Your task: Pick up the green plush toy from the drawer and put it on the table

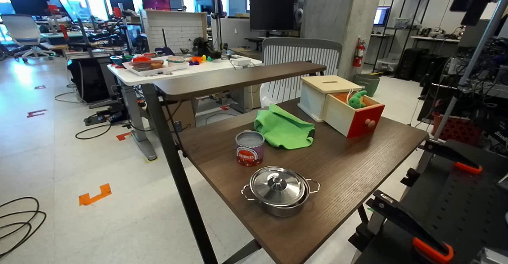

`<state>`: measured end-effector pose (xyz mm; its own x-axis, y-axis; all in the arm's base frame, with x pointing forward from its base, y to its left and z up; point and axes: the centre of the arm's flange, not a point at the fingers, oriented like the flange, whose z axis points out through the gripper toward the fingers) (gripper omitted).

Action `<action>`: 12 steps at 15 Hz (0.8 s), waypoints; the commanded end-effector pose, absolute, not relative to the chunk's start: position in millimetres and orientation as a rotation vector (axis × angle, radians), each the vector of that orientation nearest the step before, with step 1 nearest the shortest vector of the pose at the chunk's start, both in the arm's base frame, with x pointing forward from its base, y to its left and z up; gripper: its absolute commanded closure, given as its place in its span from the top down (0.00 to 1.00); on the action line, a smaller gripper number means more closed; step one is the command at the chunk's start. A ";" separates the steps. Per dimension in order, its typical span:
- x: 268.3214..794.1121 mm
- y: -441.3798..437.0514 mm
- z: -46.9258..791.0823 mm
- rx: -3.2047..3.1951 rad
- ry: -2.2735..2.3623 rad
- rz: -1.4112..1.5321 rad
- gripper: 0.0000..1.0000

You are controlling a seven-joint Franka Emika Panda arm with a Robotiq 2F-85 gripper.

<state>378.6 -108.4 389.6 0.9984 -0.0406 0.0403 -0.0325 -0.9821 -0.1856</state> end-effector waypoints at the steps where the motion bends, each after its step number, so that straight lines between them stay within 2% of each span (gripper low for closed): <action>1: 395.3 -102.9 366.2 -3.001 0.151 -0.182 1.00; 12: 467.4 -101.8 308.8 -3.063 0.414 -0.267 1.00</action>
